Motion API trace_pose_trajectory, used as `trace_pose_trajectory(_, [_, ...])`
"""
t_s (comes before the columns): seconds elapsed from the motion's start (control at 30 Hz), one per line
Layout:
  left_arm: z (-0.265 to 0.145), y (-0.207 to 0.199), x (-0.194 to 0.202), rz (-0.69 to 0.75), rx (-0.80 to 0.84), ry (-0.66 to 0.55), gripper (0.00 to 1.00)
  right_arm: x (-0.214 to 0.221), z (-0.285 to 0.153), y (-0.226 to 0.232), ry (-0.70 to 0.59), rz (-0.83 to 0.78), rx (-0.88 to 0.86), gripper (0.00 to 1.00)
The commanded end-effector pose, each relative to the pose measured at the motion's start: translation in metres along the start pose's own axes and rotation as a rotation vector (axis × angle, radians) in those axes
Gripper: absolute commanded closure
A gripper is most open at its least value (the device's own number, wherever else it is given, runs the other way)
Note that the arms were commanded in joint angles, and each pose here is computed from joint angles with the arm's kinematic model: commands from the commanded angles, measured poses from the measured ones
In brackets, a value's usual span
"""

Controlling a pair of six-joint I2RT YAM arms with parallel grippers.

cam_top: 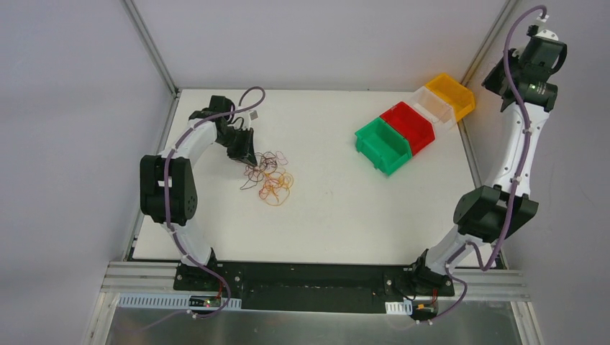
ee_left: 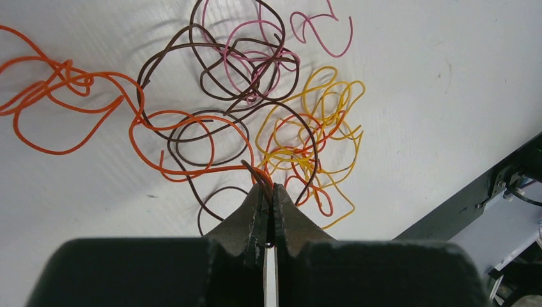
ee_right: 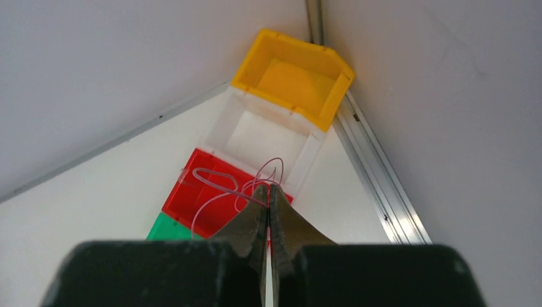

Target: Untangle the cables

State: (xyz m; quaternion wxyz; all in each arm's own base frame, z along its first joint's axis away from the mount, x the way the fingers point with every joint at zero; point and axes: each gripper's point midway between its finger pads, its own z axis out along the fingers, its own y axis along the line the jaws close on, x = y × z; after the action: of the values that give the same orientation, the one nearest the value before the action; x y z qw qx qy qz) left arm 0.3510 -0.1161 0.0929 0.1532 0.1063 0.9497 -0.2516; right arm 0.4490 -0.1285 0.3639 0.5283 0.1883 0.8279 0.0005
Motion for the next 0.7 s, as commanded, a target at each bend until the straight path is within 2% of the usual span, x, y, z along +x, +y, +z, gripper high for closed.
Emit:
trace_pose_trajectory(0.0, [-0.021,-0.007,-0.017,0.062,-0.018,-0.066,1.00,-0.077,0.008,-0.017,-0.247,0.062,0.053,1.00])
trace_pose_trajectory(0.17, [-0.017,0.002,-0.001,0.067,-0.051,-0.024,1.00,-0.107,0.053,-0.021,-0.345,0.095,0.046,1.00])
trace_pose_trajectory(0.33, [-0.008,0.001,0.021,-0.001,-0.028,0.043,1.00,-0.123,0.100,-0.032,-0.422,0.097,0.068,1.00])
trace_pose_trajectory(0.67, [0.009,-0.016,0.021,-0.143,0.102,0.101,1.00,-0.108,0.181,-0.034,-0.483,0.056,-0.024,1.00])
